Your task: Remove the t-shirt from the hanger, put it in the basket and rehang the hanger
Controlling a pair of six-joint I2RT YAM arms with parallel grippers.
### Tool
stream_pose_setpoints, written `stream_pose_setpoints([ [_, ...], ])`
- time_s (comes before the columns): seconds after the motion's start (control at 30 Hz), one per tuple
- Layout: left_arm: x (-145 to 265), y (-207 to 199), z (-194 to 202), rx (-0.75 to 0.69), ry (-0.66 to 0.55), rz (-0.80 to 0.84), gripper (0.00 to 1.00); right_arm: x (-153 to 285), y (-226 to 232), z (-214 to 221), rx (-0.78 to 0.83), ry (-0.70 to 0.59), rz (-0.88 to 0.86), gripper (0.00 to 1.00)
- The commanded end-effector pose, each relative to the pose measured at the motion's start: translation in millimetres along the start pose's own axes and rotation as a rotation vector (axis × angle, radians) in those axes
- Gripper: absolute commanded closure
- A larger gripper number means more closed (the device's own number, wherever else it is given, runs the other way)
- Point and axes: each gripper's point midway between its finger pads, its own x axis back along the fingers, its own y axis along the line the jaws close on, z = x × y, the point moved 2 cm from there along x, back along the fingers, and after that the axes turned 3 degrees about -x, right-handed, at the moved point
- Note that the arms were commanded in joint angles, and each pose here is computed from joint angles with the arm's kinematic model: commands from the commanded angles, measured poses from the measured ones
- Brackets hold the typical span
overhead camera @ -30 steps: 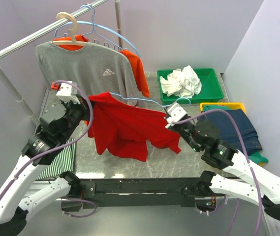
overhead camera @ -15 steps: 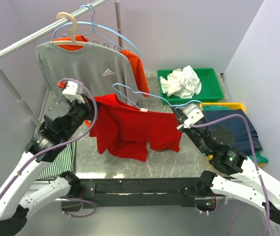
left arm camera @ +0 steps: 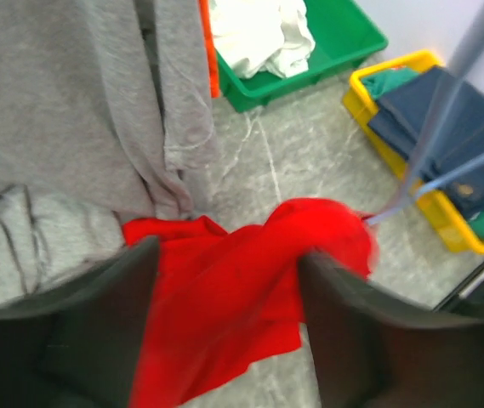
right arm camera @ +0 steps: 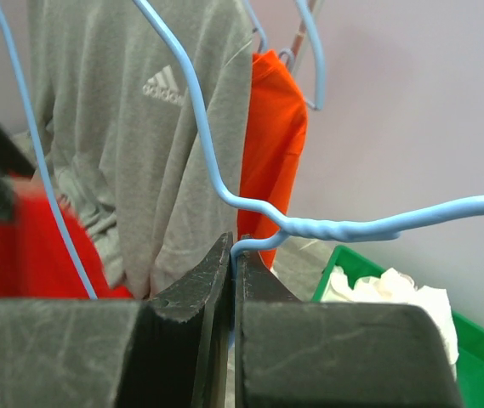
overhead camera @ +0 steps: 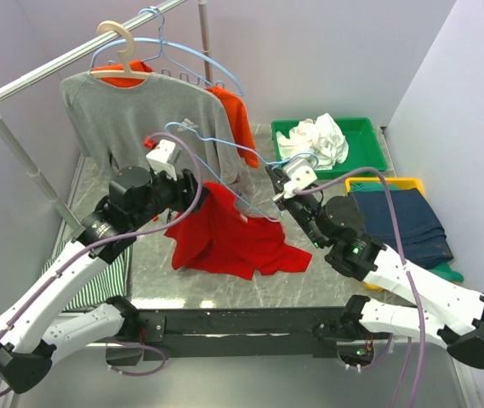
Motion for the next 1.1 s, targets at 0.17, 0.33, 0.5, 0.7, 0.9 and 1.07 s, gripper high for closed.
stream_pose_setpoints([
  [0.17, 32.1, 1.9, -15.5, -0.057, -0.066, -0.029, 0.04, 2.8, -33.1, -55.2, -0.08, -0.15, 0.14, 1.0],
  [0.33, 57.3, 1.4, -22.4, -0.066, -0.098, -0.03, 0.03, 1.4, -11.0, -33.3, -0.011, -0.022, -0.001, 1.0],
  [0.5, 88.5, -8.5, -51.5, -0.105, -0.191, 0.013, 0.03, 10.4, 30.4, -9.1, -0.062, 0.173, -0.247, 1.0],
  [0.7, 132.8, -41.4, -96.9, -0.175, -0.27, 0.166, 0.04, 10.2, 58.0, 28.0, -0.026, 0.365, -0.373, 1.0],
  [0.9, 151.5, -59.2, -100.6, -0.208, -0.288, 0.277, 0.04, 4.6, 70.3, 57.3, 0.071, 0.513, -0.377, 1.0],
  [1.07, 129.4, -46.3, -79.3, -0.248, -0.196, 0.225, 0.04, 12.1, 80.3, 48.1, 0.104, 0.484, -0.45, 1.0],
])
